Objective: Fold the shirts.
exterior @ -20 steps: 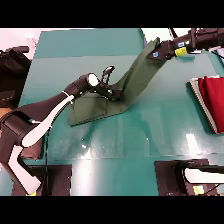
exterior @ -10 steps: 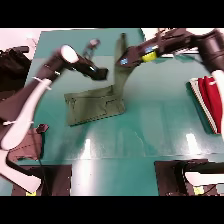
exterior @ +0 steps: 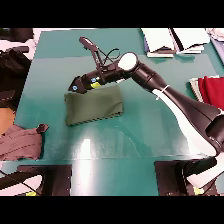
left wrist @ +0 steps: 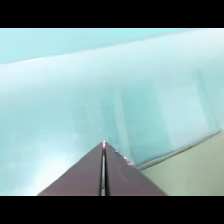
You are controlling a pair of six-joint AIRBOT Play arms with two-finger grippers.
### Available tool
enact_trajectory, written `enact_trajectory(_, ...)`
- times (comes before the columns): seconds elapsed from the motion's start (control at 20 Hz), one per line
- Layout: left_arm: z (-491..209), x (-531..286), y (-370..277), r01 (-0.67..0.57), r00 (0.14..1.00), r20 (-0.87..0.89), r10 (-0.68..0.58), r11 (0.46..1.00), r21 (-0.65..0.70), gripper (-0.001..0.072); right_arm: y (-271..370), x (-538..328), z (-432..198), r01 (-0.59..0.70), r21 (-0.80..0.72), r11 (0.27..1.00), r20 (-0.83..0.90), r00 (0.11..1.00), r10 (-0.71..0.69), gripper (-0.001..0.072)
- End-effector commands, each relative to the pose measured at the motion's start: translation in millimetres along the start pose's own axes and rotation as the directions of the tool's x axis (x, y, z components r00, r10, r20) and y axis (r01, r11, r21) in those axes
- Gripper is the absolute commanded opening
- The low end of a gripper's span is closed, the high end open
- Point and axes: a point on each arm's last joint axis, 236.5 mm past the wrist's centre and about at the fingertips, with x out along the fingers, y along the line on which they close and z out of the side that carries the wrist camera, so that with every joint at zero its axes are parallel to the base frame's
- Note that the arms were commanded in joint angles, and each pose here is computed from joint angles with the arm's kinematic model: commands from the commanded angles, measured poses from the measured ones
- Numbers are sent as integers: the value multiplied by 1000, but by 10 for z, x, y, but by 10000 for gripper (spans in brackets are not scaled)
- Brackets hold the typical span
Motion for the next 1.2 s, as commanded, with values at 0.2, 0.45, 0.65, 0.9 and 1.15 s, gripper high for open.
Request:
enact_trajectory(0.2,1,43,-263,140,990,0,-140,988,-70,26,-1814,-1376,-856,436,237,868,-176,898,-403,384)
enact_trajectory(0.45,-88,230,-477,187,982,-23,-188,982,-38,26,-2381,-1459,-1549,377,589,715,-222,926,-305,663)
enact_trajectory(0.65,-75,256,-721,224,974,-11,-224,974,7,26,-2288,-842,-1670,256,665,701,-202,966,-160,654)
enact_trajectory(0.9,-75,253,-750,230,973,-11,-230,973,8,26,-2043,-141,-1490,177,616,767,-177,981,-84,490)
enact_trajectory(1.15,-101,245,-835,248,969,-21,-248,969,-4,25,-2083,-60,-874,225,433,873,-105,974,-199,20)
